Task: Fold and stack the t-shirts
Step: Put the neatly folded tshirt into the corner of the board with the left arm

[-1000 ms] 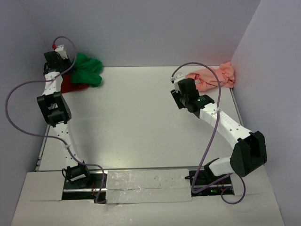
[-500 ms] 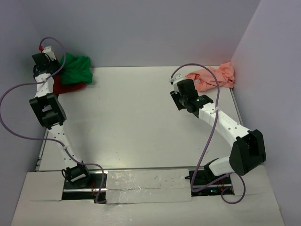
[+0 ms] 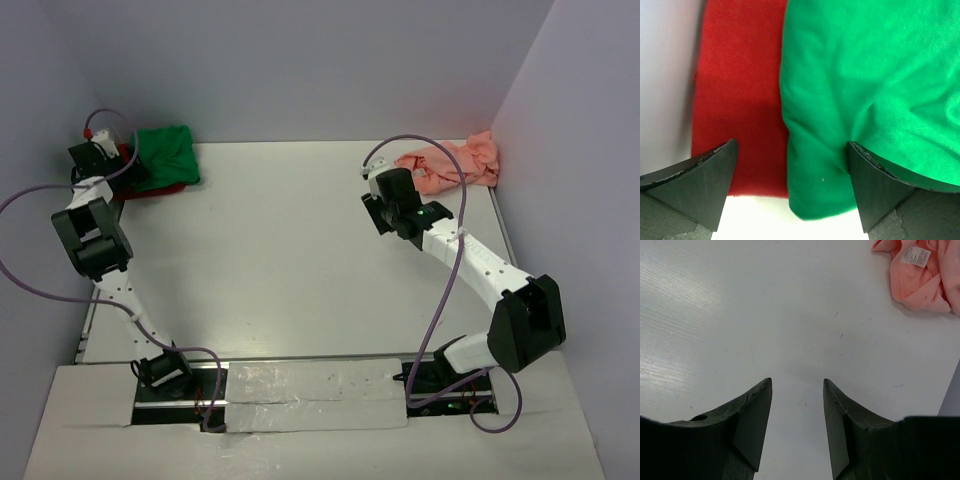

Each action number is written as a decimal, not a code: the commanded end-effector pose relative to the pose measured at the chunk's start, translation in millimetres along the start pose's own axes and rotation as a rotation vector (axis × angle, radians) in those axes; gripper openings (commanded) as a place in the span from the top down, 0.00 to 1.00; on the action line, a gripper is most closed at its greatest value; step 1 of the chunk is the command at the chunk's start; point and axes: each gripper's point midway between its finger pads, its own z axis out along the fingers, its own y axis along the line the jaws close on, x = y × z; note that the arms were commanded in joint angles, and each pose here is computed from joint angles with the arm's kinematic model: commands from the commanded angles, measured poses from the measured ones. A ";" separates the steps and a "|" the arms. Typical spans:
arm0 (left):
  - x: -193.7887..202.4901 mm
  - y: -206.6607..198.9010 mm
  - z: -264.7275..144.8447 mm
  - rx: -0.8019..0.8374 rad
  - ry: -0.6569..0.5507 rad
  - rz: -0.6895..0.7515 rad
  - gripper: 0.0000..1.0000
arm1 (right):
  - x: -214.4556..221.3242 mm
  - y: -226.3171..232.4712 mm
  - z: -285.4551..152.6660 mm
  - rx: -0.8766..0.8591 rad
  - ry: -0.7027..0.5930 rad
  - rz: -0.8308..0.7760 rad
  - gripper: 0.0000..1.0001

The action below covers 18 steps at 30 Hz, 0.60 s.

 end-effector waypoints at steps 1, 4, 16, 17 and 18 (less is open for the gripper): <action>-45.5 -6.4 -29.6 -0.007 -0.146 0.071 0.01 | -12.2 -2.8 -6.6 -0.007 -0.031 0.026 0.47; -54.3 -10.8 -54.2 -0.026 -0.220 0.094 0.01 | -10.8 -1.8 -6.4 -0.008 -0.031 0.027 0.48; -158.8 -125.5 -221.4 0.169 -0.645 0.190 0.01 | -27.5 -0.8 -24.4 0.019 -0.166 0.008 0.47; -154.7 -138.0 -227.2 0.220 -0.628 0.195 0.01 | -29.4 -1.5 -27.6 0.017 -0.173 0.010 0.47; -144.9 -148.9 -239.8 0.251 -0.594 0.196 0.01 | -35.1 -3.1 -35.3 0.012 -0.201 0.016 0.46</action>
